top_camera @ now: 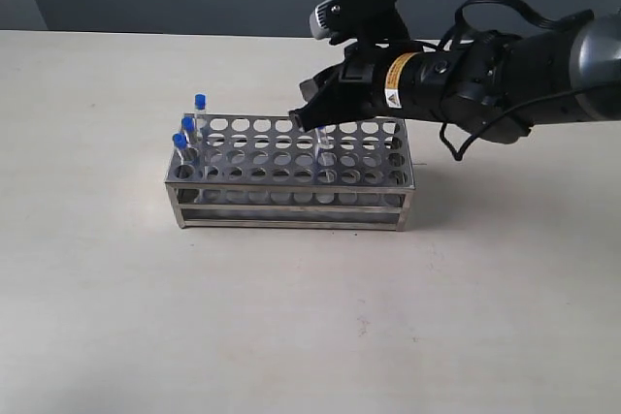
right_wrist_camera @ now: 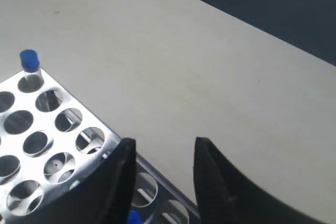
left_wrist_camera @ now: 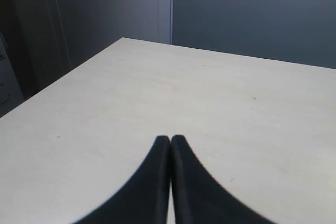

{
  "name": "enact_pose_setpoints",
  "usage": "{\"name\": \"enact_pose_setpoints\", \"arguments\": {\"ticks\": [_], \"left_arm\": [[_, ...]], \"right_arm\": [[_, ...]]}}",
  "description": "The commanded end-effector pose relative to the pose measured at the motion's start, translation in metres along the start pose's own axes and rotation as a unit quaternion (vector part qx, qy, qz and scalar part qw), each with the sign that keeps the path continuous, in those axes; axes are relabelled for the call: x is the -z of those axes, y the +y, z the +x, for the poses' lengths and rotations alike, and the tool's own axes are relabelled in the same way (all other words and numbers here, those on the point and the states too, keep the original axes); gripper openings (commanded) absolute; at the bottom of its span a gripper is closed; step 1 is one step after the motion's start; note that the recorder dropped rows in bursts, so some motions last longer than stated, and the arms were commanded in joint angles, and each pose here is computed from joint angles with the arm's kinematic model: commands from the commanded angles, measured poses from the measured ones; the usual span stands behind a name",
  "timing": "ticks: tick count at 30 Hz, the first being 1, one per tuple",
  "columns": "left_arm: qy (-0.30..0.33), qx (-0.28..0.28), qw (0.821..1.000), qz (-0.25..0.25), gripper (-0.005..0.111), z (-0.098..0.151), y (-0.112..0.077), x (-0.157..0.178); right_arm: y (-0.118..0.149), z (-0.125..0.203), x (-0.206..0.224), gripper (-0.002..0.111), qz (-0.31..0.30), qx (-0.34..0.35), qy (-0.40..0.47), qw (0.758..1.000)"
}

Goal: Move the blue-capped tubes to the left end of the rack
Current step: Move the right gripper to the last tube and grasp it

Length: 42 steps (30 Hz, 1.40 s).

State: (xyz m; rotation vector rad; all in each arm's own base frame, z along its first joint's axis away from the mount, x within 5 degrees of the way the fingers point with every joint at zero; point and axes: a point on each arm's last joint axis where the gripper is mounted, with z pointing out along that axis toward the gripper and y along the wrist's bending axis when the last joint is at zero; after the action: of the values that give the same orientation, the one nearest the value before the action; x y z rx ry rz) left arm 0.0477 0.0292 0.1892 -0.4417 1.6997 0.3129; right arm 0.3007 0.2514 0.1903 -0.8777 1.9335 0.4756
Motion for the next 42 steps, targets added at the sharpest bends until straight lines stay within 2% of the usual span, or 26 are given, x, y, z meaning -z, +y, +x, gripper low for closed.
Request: {"name": "enact_pose_setpoints", "arguments": {"ticks": [1, 3, 18, 25, 31, 32, 34, 38, 42], "left_arm": [[-0.001, 0.002, 1.000, -0.001, 0.001, 0.000, 0.000, 0.000], [-0.001, 0.002, 1.000, -0.001, 0.001, 0.000, 0.000, 0.000], [-0.001, 0.002, 1.000, -0.001, 0.001, 0.000, 0.000, 0.000], [-0.001, 0.002, 1.000, -0.001, 0.001, 0.000, 0.000, 0.000], [-0.001, 0.002, 1.000, -0.001, 0.001, 0.000, 0.000, 0.000], [-0.001, 0.002, 1.000, -0.001, 0.001, 0.000, 0.000, 0.000], [-0.001, 0.002, 1.000, -0.001, 0.001, 0.000, 0.000, 0.000], [-0.001, 0.002, 1.000, -0.001, 0.001, 0.000, 0.000, 0.000], [-0.001, 0.002, 1.000, -0.001, 0.001, 0.000, 0.000, 0.000]], "right_arm": [[-0.003, 0.004, 0.000, 0.046, 0.009, -0.001, 0.016, 1.000], [-0.004, 0.006, 0.000, 0.050, 0.011, -0.001, 0.023, 1.000], [-0.004, 0.013, -0.002, 0.050, 0.015, 0.000, 0.042, 0.999], [0.013, 0.021, -0.012, 0.050, -0.010, 0.015, 0.048, 0.999], [0.012, 0.033, -0.021, 0.049, -0.011, 0.006, 0.066, 0.998], [0.012, 0.033, -0.021, 0.047, -0.010, 0.006, 0.066, 0.998], [0.012, 0.033, -0.021, 0.035, -0.012, 0.005, 0.064, 0.998], [0.012, 0.030, -0.019, -0.001, -0.013, 0.006, 0.057, 0.998], [0.012, 0.022, -0.013, 0.000, -0.010, 0.012, 0.047, 0.999]]}}
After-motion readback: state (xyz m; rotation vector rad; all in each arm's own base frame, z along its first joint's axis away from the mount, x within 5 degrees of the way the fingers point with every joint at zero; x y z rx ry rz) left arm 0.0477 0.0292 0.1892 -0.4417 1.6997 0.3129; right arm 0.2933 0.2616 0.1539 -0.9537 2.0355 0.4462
